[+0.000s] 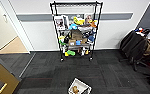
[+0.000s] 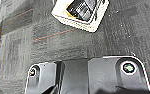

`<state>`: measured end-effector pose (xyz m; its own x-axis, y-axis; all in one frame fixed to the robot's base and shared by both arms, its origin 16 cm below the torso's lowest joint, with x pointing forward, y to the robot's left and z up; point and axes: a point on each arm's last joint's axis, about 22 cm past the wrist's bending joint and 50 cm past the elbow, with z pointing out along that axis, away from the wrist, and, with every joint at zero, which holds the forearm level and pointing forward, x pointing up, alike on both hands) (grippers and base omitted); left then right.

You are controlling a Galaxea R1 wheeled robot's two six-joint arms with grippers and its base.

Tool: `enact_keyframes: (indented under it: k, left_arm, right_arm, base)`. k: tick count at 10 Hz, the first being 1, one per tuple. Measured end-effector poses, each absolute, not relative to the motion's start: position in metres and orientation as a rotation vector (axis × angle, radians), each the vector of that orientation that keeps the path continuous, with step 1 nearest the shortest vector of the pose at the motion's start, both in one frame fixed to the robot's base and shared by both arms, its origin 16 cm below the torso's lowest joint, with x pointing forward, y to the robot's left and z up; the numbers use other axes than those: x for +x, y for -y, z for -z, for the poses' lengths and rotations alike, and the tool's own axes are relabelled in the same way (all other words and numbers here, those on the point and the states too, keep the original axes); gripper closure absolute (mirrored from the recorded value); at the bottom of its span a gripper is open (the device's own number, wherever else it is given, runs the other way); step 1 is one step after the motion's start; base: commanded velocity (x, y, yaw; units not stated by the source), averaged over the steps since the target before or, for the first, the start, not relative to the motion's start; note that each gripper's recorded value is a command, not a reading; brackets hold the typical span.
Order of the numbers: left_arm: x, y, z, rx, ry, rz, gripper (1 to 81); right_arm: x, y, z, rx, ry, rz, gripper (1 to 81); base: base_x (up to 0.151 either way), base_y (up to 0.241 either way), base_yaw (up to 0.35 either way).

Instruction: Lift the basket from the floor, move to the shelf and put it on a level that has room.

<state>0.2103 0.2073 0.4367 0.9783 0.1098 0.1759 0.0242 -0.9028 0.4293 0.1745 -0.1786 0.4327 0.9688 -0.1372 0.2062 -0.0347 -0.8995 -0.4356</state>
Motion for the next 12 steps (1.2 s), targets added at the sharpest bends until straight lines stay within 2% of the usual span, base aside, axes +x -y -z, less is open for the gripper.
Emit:
enact_keyframes:
  k: [12]
  left_arm:
    - [0.186,-0.205,-0.433,2.688,-0.105,-0.233,1.0]
  right_arm:
    - [0.162,0.177,-0.432,-2.676,-0.129,0.304,1.0]
  base:
    - [0.093,0.0,0.0]
